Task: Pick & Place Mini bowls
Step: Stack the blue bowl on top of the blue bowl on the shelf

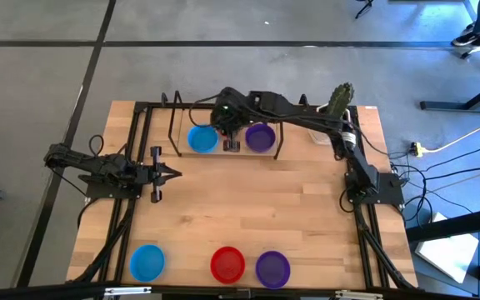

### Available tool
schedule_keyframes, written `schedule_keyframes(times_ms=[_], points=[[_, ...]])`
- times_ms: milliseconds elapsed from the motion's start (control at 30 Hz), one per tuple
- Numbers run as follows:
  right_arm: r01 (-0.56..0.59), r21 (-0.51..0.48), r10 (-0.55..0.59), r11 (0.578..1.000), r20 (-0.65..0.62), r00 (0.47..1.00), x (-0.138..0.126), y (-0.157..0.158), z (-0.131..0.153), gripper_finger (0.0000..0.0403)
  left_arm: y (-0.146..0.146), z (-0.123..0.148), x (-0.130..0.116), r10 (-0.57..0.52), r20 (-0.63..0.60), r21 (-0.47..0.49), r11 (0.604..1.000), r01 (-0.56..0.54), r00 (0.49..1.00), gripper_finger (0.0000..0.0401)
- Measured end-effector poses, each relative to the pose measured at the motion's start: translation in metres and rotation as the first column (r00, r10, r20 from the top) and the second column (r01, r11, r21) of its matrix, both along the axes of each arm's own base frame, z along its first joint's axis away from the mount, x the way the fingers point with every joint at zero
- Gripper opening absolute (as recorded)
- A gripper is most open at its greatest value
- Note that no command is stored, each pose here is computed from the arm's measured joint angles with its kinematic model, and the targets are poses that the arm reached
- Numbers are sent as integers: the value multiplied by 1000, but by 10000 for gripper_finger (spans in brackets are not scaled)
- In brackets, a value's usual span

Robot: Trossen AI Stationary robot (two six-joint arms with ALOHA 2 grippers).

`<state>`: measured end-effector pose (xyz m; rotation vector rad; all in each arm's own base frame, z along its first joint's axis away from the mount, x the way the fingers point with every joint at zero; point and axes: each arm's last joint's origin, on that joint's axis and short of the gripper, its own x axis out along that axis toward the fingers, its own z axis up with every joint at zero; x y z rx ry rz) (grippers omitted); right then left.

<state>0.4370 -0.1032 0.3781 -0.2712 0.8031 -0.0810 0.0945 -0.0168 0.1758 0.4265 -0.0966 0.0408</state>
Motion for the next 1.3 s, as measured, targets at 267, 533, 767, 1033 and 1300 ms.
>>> schedule_keyframes(times_ms=[267,533,767,1033,1300], points=[[-278,31,257,960,291,922,-16,46,57,4,0,-1,0,-2,-7,1,1000,2,1000,7],[-329,-3,307,944,366,878,-38,77,87,3,0,-1,0,-6,-7,-21,1000,6,1000,10],[-395,-61,364,917,538,760,-80,102,137,2,0,-1,0,1,-7,-21,1000,-1,1000,4],[-178,-82,194,981,535,822,-162,112,175,3,0,-1,0,1,-7,-21,1000,-1,1000,8],[29,-44,-6,999,457,889,-224,131,172,3,0,-1,0,1,-7,-21,1000,-1,1000,4]])
